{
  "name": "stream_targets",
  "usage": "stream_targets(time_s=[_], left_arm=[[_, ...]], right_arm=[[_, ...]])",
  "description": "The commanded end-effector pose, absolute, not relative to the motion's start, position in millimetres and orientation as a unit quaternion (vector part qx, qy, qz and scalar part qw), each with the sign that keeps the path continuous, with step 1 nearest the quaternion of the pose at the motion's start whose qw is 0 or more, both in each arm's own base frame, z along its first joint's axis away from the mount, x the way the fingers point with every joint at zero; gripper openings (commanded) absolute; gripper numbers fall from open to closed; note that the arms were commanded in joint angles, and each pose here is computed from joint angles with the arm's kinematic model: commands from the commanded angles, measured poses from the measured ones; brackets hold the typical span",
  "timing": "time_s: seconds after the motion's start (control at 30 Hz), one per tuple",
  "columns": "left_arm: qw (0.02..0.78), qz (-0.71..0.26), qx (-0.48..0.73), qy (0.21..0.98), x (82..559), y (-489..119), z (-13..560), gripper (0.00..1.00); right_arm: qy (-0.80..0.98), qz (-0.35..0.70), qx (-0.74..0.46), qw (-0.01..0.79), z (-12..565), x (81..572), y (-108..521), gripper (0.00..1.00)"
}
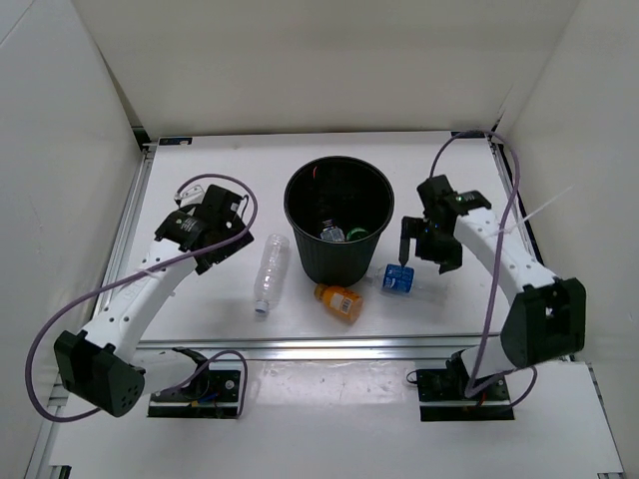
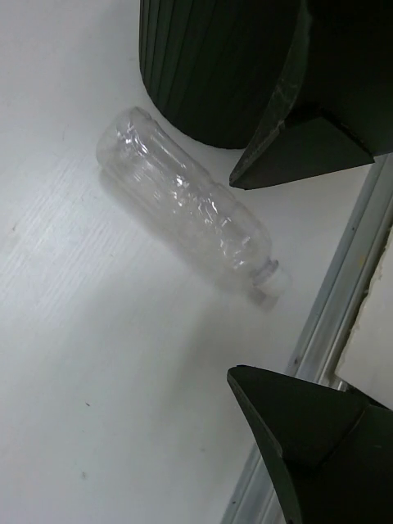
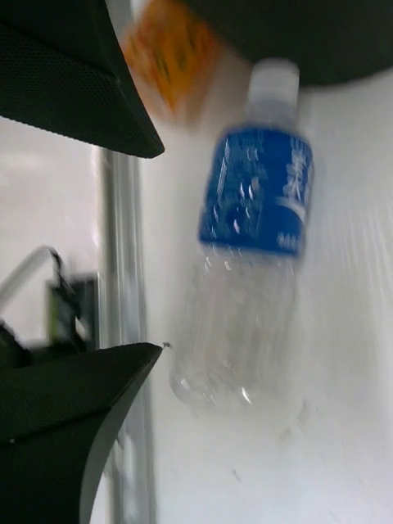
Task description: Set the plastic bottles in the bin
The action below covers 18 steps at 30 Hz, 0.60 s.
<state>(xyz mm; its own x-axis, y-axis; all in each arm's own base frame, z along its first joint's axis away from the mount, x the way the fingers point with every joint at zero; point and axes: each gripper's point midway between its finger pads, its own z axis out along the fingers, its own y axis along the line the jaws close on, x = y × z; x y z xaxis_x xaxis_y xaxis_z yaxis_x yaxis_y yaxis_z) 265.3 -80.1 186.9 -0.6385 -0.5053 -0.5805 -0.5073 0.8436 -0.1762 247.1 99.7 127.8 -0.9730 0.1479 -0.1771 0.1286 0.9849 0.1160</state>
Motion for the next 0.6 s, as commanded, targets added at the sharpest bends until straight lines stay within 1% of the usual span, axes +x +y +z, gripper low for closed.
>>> stream_targets(time_s=[0.0,0.03,0.07,0.1,0.13,0.17,0.2,0.23,0.27,0.37,0.4,0.43,0.57], left_arm=[[0.330,-0.037,-0.292,0.897,257.6,-78.2,202.7,1.00],[0.326,-0.039,-0.291,0.898,257.7,-76.4,202.2,1.00],[0.322,-0.043,-0.287,0.901,257.1,-76.9,201.6,1.00],[0.323,-0.048,-0.292,0.899,259.2,-75.9,205.7,1.00],[0.321,-0.050,-0.285,0.902,258.5,-76.9,205.4,1.00],[0.326,-0.050,-0.285,0.900,260.6,-74.9,209.6,1.00],[0.323,-0.054,-0.276,0.904,259.6,-76.9,209.2,1.00],[0.324,-0.060,-0.271,0.904,260.1,-79.2,212.7,1.00],[0.321,-0.055,-0.262,0.908,260.6,-78.9,210.3,1.00],[0.304,-0.052,-0.253,0.917,255.7,-80.7,204.6,1.00],[0.301,-0.055,-0.247,0.919,255.0,-82.2,204.4,1.00],[0.298,-0.053,-0.247,0.921,253.0,-81.4,203.4,1.00],[0.286,-0.063,-0.238,0.926,251.6,-87.1,200.6,1.00]], right_arm=[[0.971,-0.039,-0.018,0.235,140.4,263.0,67.5,0.96],[0.962,-0.033,-0.042,0.267,126.4,267.7,69.9,0.94],[0.953,-0.031,-0.062,0.294,125.7,269.5,68.4,0.93],[0.935,-0.026,-0.082,0.343,138.1,271.0,66.5,0.91],[0.922,-0.023,-0.112,0.369,137.9,272.8,67.0,0.91],[0.903,-0.035,-0.168,0.394,127.1,275.9,65.5,0.91],[0.882,-0.030,-0.195,0.427,136.4,275.7,67.3,0.91],[0.871,-0.029,-0.222,0.437,134.1,275.7,68.0,0.91],[0.860,-0.033,-0.254,0.441,133.1,276.8,66.4,0.91],[0.860,0.006,-0.315,0.401,112.0,270.0,79.5,0.89],[0.847,0.015,-0.353,0.398,110.1,269.1,85.5,0.88],[0.837,0.043,-0.377,0.395,106.2,264.1,94.4,0.88],[0.820,0.064,-0.420,0.383,97.6,270.1,101.3,0.86]])
